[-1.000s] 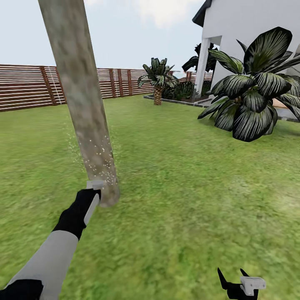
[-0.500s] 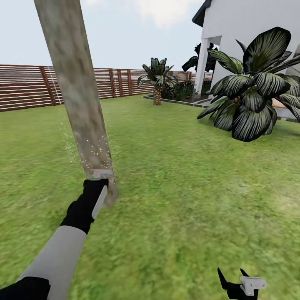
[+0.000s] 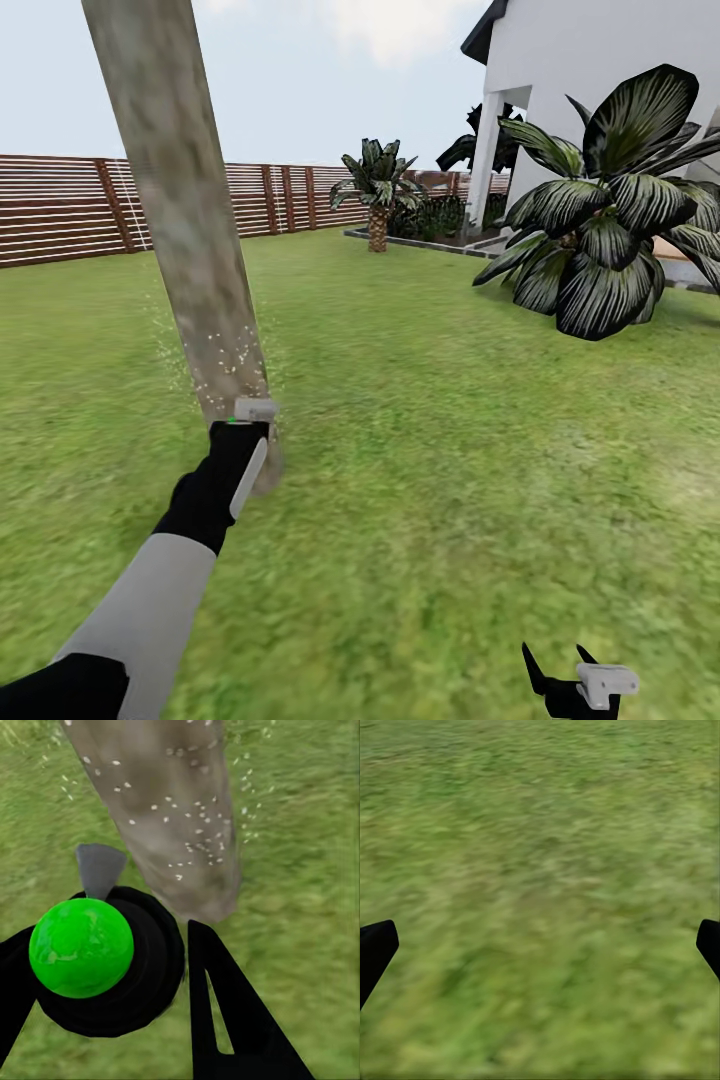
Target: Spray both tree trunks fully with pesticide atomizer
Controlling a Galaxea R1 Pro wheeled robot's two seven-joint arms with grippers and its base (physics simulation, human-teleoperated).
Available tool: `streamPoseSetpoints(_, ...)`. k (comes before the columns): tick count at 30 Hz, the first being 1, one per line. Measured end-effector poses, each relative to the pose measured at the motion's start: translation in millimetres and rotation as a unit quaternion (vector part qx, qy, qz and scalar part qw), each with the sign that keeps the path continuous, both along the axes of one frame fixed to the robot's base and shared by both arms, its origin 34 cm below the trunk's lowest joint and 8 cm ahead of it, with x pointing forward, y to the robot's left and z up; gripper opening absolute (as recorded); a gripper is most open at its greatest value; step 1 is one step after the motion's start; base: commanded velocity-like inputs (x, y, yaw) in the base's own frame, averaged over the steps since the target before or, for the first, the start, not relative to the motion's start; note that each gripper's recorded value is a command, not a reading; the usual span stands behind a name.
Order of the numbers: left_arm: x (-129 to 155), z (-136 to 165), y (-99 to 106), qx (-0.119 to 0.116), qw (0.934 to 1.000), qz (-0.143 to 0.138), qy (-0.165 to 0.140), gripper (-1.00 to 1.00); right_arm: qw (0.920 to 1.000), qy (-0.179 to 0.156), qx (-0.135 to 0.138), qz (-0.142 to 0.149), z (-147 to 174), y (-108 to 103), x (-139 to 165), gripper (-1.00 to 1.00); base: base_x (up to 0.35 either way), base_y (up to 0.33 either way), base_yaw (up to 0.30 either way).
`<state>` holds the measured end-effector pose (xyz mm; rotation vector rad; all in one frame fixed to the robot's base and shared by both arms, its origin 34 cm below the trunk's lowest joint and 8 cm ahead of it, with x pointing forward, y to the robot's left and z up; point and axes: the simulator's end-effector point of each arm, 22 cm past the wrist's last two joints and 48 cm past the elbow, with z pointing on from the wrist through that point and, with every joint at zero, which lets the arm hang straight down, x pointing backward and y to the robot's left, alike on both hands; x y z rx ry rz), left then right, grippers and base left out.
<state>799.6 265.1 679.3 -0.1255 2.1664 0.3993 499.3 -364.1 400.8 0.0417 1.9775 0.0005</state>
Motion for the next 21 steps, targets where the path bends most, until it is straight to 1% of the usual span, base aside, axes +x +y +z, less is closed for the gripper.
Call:
streamPoseSetpoints(2, 0, 1, 13, 0.004, 1.0, 0.009, -0.001, -1.0, 1.0, 0.0, 0.0, 0.0, 0, 0, 0, 1.0, 0.0, 0.0, 0.0)
streamPoseSetpoints(5, -5, -1, 63, -0.008, 0.9985, 0.054, 0.001, -1.0, 1.0, 0.0, 0.0, 0.0, 0, 0, 0, 1.0, 0.0, 0.0, 0.0)
streamPoseSetpoints(6, -7, -1, 73, -0.01, 0.998, 0.063, 0.001, -1.0, 1.0, 0.0, 0.0, 0.0, 0, 0, 0, 1.0, 0.0, 0.0, 0.0)
streamPoseSetpoints(9, -8, -1, 87, -0.012, 0.9972, 0.073, 0.0, -1.0, 1.0, 0.0, 0.0, 0.0, 0, 0, 0, 1.0, 0.0, 0.0, 0.0)
streamPoseSetpoints(10, -12, 3, 110, 0.001, 0.9963, 0.086, -0.002, -1.0, 1.0, 0.0, 0.0, 0.0, 0, 0, 0, 1.0, 0.0, 0.0, 0.0)
streamPoseSetpoints(12, -14, 1, 119, 0.003, 0.996, 0.089, -0.001, -1.0, 1.0, 0.0, 0.0, 0.0, 0, 0, 0, 1.0, 0.0, 0.0, 0.0)
streamPoseSetpoints(15, -17, -4, 123, 0.005, 0.9959, 0.091, 0.003, -1.0, 1.0, 0.0, 0.0, 0.0, 0, 0, 0, 1.0, 0.0, 0.0, 0.0)
streamPoseSetpoints(17, -17, -5, 122, 0.005, 0.9959, 0.09, 0.004, -1.0, 1.0, 0.0, 0.0, 0.0, 0, 0, 0, 1.0, 0.0, 0.0, 0.0)
streamPoseSetpoints(19, -17, -6, 116, 0.006, 0.9964, 0.085, 0.003, -1.0, 1.0, 0.0, 0.0, 0.0, 0, 0, 0, 1.0, 0.0, 0.0, 0.0)
streamPoseSetpoints(21, -22, -19, 112, 0.005, 0.9965, 0.083, 0.012, -1.0, 1.0, 0.0, 0.0, 0.0, 0, 0, 0, 1.0, 0.0, 0.0, 0.0)
